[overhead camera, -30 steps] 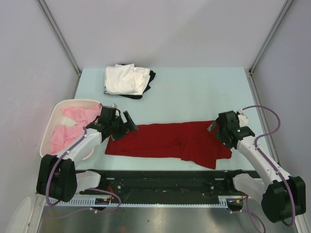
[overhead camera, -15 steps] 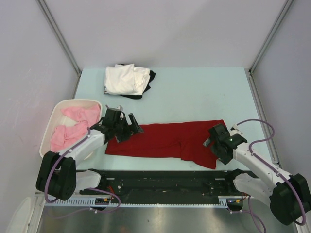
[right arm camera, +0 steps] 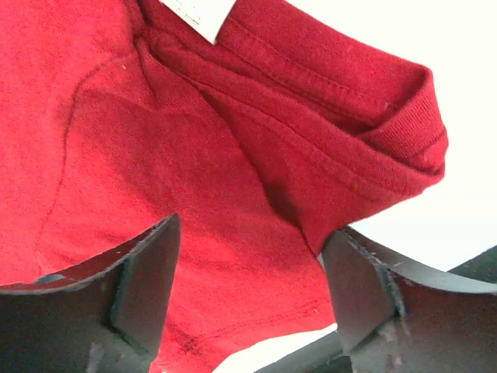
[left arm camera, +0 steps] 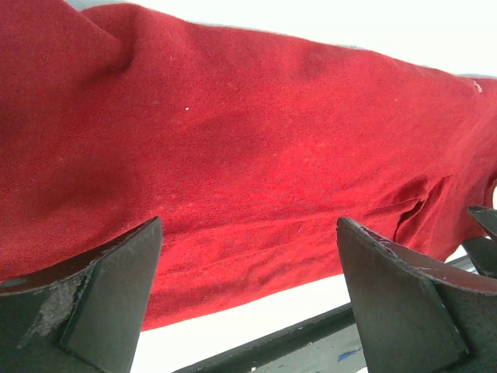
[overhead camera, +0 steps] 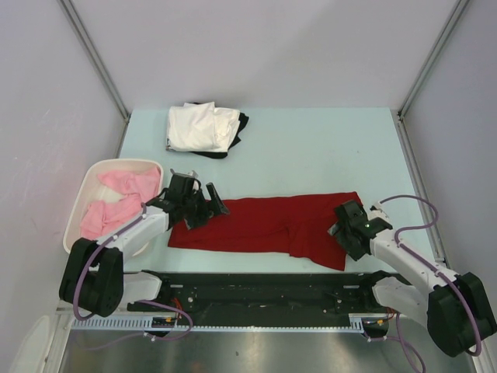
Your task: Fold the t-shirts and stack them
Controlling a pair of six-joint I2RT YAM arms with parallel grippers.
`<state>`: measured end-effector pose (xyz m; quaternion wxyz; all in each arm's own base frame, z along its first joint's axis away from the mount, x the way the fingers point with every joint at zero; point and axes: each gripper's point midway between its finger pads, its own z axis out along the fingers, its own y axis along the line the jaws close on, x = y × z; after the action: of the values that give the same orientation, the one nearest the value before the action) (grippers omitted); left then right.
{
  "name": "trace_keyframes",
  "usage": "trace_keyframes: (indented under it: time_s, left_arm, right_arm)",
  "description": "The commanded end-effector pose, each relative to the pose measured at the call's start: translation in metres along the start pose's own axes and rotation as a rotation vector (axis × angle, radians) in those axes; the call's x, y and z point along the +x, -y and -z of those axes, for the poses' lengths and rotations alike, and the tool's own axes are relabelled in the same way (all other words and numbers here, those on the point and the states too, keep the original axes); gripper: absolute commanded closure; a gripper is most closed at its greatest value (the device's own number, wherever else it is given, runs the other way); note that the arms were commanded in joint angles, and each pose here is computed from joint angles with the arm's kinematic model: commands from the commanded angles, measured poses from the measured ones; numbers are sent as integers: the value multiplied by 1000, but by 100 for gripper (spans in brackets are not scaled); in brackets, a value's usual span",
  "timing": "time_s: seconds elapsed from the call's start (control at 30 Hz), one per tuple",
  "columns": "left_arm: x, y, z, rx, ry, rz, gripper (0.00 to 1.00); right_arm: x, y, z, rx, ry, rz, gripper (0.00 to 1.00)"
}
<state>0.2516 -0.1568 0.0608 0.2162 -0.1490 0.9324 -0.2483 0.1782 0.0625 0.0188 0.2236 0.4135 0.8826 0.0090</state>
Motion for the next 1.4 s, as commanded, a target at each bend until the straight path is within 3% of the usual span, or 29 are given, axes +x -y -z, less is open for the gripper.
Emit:
trace_keyframes:
  time_s: [0.0, 0.07, 0.1, 0.17, 0.2, 0.23, 0.6, 0.87, 1.17, 1.37]
  left_arm:
    - [2, 2, 0, 9, -12, -30, 2]
    - [1, 1, 0, -1, -7, -31, 2]
    - [1, 1, 0, -3, -10, -30, 2]
    - [0, 1, 1, -4, -7, -29, 2]
    - [0, 1, 1, -7, -6, -30, 2]
    - [-2, 2, 2, -8, -4, -29, 2]
    - [-7, 2, 6, -31, 7, -35, 2]
    - [-11, 3, 5, -42, 8, -34, 2]
    - [-17, 13, 9, -15, 23, -26, 2]
    - [-24, 23, 15, 19, 55, -22, 2]
  right_arm:
    - [2, -8, -15, -38, 11, -30, 35]
    - [1, -6, -17, -29, 17, -30, 46]
    - [1, -7, -19, -27, 18, -27, 59]
    - [2, -6, -22, -21, 12, -27, 75]
    - [1, -8, -23, -28, 14, -29, 92]
    - [0, -7, -25, -21, 17, -28, 100]
    - [-59, -43, -34, -73, 94, -23, 100]
    - [-108, -58, -77, 5, 68, -37, 100]
    - [-190, -155, -94, -139, 120, -13, 100]
    - [-222, -216, -130, -206, 93, 51, 100]
